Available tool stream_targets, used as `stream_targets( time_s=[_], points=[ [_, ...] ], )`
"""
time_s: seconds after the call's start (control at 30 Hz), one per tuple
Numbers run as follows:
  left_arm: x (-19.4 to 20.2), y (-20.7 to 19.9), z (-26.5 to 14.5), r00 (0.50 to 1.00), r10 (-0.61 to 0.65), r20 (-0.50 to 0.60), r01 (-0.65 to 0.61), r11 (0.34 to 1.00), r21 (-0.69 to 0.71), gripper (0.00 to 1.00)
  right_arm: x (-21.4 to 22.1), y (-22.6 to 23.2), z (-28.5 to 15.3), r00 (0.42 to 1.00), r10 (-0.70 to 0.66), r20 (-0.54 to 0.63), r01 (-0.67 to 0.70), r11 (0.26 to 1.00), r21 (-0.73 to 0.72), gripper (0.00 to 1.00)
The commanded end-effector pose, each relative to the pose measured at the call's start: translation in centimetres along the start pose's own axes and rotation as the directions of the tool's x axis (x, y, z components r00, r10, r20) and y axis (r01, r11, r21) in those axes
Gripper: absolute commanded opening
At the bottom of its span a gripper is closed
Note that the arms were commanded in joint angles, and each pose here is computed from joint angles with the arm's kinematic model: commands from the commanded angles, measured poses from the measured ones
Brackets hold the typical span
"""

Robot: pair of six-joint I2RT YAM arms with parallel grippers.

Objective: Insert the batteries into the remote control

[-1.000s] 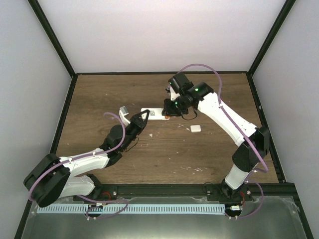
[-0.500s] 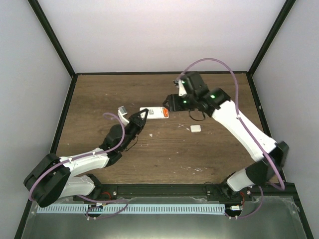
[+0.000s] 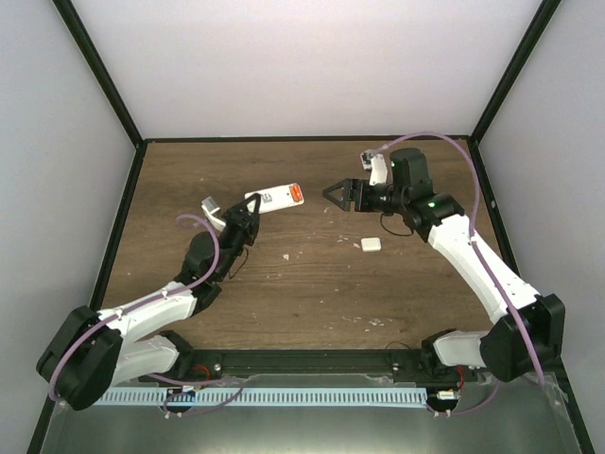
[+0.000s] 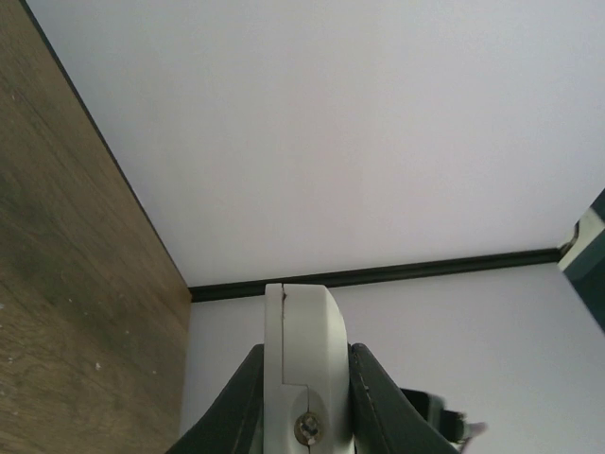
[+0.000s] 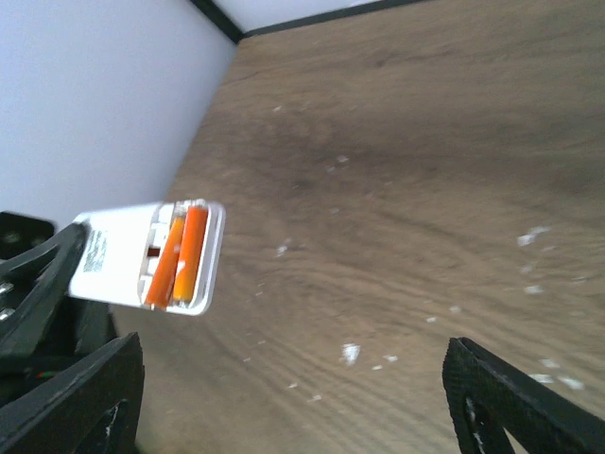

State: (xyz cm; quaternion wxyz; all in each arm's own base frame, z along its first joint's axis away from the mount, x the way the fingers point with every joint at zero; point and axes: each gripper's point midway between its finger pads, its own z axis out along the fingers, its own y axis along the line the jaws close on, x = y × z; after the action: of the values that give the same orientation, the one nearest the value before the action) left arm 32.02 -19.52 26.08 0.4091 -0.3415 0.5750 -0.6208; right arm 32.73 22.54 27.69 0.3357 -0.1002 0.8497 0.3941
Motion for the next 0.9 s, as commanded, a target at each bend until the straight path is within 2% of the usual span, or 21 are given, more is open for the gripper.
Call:
stream_targets(
  time_s=[0.0,0.27,0.5,0.87],
  points=[
    [-0.6,-0.8,-0.7,0.991,-0.132,0.001,0.132,0.991,0.036,0.00,-0.5,2.6,0.5,1.000,0.028,-0.014,-0.030,0.979,-0.204,0.79],
    [-0.9,-1.4,-1.8,0.982,-0.190,0.001,0.190,0.982,-0.006,0.00,-0.1,4.5,1.3,0.989,0.105,-0.100,-0.134,0.923,-0.360,0.80],
    [-0.1,-0.8,-2.0,0.969,-0.243,-0.041,0.242,0.969,-0.041,0.00,0.5,4.8,2.3,0.972,0.147,-0.183,-0.211,0.892,-0.401,0.79],
    [1.6,0.0,-1.7,0.955,-0.270,-0.121,0.261,0.961,-0.087,0.00,1.6,5.6,3.7,0.958,0.135,-0.251,-0.233,0.880,-0.414,0.74]
  ],
)
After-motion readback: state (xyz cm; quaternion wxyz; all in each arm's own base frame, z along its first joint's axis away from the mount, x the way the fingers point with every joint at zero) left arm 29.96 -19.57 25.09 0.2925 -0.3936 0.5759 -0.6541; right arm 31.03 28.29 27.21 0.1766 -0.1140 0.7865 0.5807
